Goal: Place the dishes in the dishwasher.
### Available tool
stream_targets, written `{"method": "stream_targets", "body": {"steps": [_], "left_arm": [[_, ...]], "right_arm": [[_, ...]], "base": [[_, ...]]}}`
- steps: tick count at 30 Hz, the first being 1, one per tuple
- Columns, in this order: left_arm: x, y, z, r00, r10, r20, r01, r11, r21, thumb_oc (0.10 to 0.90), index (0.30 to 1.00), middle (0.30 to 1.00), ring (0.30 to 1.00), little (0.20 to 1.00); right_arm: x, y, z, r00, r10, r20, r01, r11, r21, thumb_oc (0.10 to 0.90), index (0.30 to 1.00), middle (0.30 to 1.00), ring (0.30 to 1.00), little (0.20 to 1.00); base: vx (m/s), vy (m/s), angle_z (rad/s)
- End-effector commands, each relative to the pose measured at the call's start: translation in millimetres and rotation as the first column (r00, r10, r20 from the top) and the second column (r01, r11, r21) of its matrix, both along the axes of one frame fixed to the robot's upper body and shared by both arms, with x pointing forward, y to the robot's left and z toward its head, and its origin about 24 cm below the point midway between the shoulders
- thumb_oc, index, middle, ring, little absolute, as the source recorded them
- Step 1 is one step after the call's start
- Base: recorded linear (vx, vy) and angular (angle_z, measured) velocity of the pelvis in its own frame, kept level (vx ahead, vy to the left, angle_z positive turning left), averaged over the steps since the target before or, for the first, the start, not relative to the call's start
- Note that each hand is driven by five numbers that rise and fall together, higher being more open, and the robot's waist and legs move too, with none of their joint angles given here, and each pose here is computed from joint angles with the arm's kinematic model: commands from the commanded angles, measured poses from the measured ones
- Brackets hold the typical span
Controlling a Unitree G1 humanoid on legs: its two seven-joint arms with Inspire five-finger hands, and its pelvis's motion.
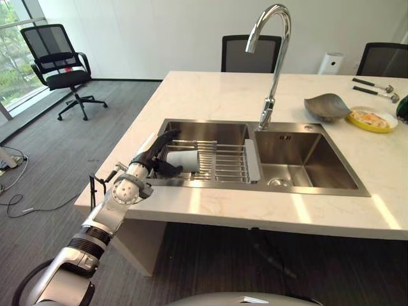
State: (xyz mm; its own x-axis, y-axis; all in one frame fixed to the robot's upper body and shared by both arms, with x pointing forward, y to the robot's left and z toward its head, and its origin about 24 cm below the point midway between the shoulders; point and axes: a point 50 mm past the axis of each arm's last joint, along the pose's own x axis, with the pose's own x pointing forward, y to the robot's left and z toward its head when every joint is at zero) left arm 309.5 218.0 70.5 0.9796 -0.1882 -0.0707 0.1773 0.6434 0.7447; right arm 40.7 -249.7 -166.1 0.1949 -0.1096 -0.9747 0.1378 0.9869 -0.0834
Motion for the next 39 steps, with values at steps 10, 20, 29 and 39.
{"method": "stream_targets", "body": {"steps": [10,20,29,39], "left_arm": [[54.7,-20.0,81.4,0.949,-0.145,0.28,0.027,0.921,0.388,0.8,0.9,0.9,0.9,0.9],[69.6,1.5,57.0,0.978,-0.034,0.205,-0.093,0.811,0.577,0.8,0.9,0.9,0.9,0.9],[78.2,18.2,47.9,0.982,0.087,0.169,-0.176,0.756,0.631,0.8,0.9,0.9,0.9,0.9],[82.3,36.8,54.4,0.969,0.194,0.149,-0.245,0.735,0.633,0.8,0.9,0.9,0.9,0.9]], "right_arm": [[10.2,19.1,-3.9,0.993,0.117,-0.016,-0.116,0.993,0.036,0.8,0.9,0.9,0.9,0.9],[8.8,21.7,-4.9,0.995,0.096,-0.021,-0.096,0.995,0.024,0.8,0.9,0.9,0.9,0.9],[17.4,27.6,-5.1,0.996,0.092,0.003,-0.092,0.995,0.032,0.8,0.9,0.9,0.9,0.9],[11.0,12.4,-2.5,0.998,0.063,-0.011,-0.063,0.998,0.006,0.8,0.9,0.9,0.9,0.9]], "base": [[0.0,0.022,-0.05],[0.0,0.027,-0.12],[0.0,0.02,-0.11],[-0.01,0.014,-0.16]]}}
